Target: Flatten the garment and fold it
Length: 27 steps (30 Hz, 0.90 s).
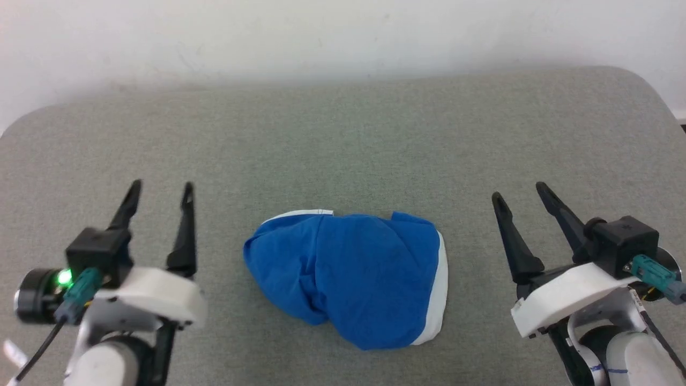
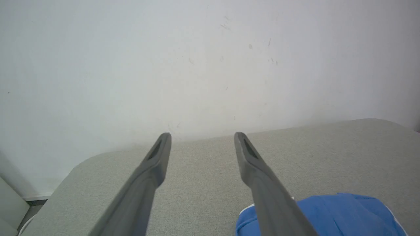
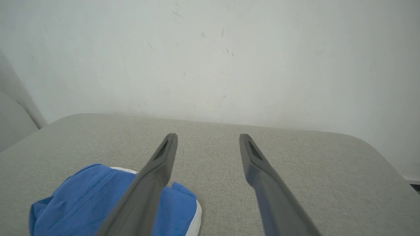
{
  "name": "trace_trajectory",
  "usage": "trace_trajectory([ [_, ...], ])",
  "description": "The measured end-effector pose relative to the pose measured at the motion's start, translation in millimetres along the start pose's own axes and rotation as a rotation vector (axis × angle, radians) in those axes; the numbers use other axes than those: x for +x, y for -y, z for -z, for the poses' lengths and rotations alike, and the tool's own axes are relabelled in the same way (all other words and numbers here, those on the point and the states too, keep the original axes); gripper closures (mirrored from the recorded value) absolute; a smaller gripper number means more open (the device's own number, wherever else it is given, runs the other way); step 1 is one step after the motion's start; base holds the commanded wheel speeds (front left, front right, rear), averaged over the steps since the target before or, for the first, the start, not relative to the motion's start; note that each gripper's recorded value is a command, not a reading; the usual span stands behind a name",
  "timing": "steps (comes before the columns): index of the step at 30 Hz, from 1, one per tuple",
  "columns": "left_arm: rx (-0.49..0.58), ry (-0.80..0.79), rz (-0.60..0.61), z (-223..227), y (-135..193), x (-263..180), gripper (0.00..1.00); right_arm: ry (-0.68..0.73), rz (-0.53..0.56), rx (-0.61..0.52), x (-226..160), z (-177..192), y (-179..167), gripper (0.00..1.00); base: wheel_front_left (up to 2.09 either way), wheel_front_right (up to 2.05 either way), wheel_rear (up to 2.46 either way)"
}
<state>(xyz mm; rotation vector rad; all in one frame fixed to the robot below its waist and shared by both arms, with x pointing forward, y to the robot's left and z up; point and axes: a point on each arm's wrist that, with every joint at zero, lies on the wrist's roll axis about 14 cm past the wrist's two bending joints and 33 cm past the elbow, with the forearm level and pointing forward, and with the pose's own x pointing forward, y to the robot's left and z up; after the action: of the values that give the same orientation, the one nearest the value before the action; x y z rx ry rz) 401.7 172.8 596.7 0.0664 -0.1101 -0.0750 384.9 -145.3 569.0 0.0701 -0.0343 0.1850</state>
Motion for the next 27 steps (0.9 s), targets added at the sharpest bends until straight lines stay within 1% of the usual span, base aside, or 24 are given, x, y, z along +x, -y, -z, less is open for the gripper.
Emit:
trace_trajectory([
  [3,0.021,-0.019,-0.059,9,-20,-11,0.0,-0.025,0.007,0.005,-2,5,2,0.0,0.0,0.0,0.0],
  [6,0.032,-0.035,-0.083,16,-29,-19,0.0,-0.08,0.042,0.004,-4,17,14,0.0,0.0,0.0,0.0],
  [9,0.032,-0.033,-0.089,17,-31,-21,0.0,-0.187,0.069,-0.016,-3,40,23,0.0,0.0,0.0,0.0],
  [10,0.032,-0.033,-0.089,17,-31,-21,0.0,-0.187,0.069,-0.016,-3,40,23,0.0,0.0,0.0,0.0],
  [14,0.027,-0.028,-0.104,18,-35,-24,0.0,-0.368,0.063,-0.047,1,79,31,0.0,0.0,0.0,0.0],
  [17,0.015,-0.023,-0.118,20,-35,-27,0.0,-0.484,0.022,-0.061,10,103,32,0.0,0.0,0.0,0.0],
  [20,0.001,-0.029,-0.128,25,-35,-28,0.0,-0.579,-0.038,-0.066,21,121,25,0.0,0.0,0.0,0.0],
  [23,-0.011,-0.031,-0.134,28,-33,-26,0.0,-0.651,-0.116,-0.076,35,133,11,0.0,0.0,0.0,0.0],
  [27,-0.022,-0.029,-0.135,32,-31,-21,0.0,-0.716,-0.232,-0.11,58,138,-12,0.0,0.0,0.0,0.0],
])
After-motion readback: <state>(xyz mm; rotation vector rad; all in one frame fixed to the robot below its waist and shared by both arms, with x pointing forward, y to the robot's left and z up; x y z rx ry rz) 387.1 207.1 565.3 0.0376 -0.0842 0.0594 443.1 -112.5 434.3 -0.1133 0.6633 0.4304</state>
